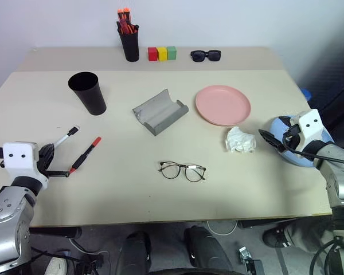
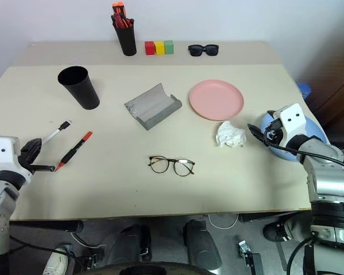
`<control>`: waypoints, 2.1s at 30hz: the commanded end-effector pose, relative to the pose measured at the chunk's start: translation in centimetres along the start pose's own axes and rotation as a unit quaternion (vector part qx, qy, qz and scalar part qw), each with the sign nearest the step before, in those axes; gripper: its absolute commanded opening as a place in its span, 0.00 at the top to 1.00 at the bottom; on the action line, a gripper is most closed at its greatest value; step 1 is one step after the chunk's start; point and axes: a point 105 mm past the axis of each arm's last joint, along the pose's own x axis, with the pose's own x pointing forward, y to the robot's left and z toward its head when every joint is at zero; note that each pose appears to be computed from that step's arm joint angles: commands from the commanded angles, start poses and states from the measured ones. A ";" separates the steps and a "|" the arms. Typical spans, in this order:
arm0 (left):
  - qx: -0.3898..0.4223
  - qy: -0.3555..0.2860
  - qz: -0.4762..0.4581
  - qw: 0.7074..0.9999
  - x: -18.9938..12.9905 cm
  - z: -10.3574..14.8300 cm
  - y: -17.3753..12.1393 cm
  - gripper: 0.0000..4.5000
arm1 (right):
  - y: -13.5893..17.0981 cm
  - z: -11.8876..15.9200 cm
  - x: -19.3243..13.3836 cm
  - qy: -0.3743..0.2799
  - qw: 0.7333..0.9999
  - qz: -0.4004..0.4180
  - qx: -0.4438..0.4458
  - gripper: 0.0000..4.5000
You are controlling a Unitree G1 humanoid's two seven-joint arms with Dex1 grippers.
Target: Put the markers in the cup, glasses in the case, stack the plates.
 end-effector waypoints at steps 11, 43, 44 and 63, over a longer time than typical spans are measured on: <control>0.004 -0.022 -0.013 1.000 0.1 1.2 -1.3 1.00 | -0.3 1.6 0.1 -0.022 0.999 -0.009 -0.022 0.15; -0.006 0.293 -0.111 0.949 4.1 -1.3 -6.5 0.26 | 18.1 7.1 2.2 -0.135 0.974 0.174 0.044 0.14; -0.011 0.307 -0.127 0.943 3.9 -1.4 -6.9 0.26 | 18.4 7.4 2.2 -0.139 0.972 0.181 0.047 0.14; -0.007 0.021 -0.088 0.996 7.0 7.2 -5.9 0.99 | 19.4 9.1 4.0 -0.171 0.968 0.181 0.032 0.14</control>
